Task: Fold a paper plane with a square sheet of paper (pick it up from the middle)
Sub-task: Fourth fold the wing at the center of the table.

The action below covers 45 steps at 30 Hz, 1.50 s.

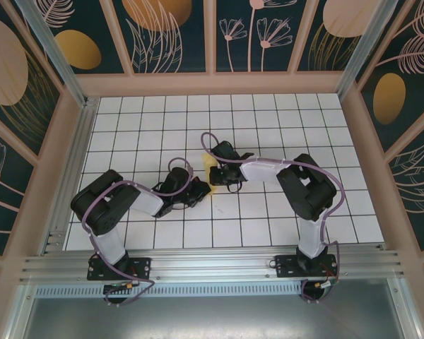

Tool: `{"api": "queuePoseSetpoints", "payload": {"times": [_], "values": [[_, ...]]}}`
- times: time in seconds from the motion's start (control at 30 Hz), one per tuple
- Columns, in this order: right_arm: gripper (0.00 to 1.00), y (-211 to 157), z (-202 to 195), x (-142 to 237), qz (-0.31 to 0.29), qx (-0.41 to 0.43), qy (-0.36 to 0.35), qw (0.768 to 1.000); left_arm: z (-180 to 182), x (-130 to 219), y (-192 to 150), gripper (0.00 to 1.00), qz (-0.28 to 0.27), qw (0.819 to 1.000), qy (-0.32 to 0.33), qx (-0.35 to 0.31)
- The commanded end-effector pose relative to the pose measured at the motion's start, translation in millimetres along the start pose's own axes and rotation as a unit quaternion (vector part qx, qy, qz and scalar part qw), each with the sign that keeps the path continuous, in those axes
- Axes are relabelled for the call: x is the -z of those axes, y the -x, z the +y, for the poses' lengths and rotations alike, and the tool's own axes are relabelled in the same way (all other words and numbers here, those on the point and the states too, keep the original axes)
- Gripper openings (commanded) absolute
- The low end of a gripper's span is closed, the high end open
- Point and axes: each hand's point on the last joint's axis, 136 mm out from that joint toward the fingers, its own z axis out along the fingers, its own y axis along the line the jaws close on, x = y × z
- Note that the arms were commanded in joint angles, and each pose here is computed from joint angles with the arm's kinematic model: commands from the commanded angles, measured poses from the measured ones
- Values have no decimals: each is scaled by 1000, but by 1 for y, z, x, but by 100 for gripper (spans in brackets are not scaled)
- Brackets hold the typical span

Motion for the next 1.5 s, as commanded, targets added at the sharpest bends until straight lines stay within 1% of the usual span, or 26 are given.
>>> {"api": "queuePoseSetpoints", "payload": {"times": [0.0,0.33,0.47,0.57,0.6,0.77,1.0,1.1,1.23,1.27,1.33,1.37,1.47], "values": [[22,-74,-53,-41,119,-20,-78,990,23,-2,-1,0,3,998,66,-12],[23,-67,-42,-38,115,-24,-59,991,31,-5,-7,0,21,996,85,-17],[23,-57,-34,-34,107,-27,-41,993,23,-5,-8,0,26,997,72,-22],[23,-59,-36,-36,111,-30,-45,992,10,-6,-13,0,39,998,41,-24],[23,-60,-37,-37,113,-31,-46,992,10,-6,-15,0,40,998,41,-25],[23,-66,-42,-40,123,-39,-57,990,19,-7,-28,0,54,996,64,-34],[23,-69,-46,-42,127,-43,-67,989,47,5,-26,0,33,991,124,-26],[23,-70,-47,-43,129,-44,-69,988,49,9,-23,0,25,989,141,-34],[23,-69,-48,-43,129,-44,-71,988,48,12,-24,0,29,988,142,-45],[23,-69,-48,-43,130,-44,-72,988,35,15,-23,0,28,990,124,-54],[23,-68,-47,-43,129,-44,-70,988,26,17,-24,0,32,991,110,-67],[23,-68,-47,-43,129,-45,-70,988,23,19,-23,0,30,991,107,-69],[23,-67,-45,-42,128,-44,-65,989,18,28,-10,0,0,992,107,-61]]}}
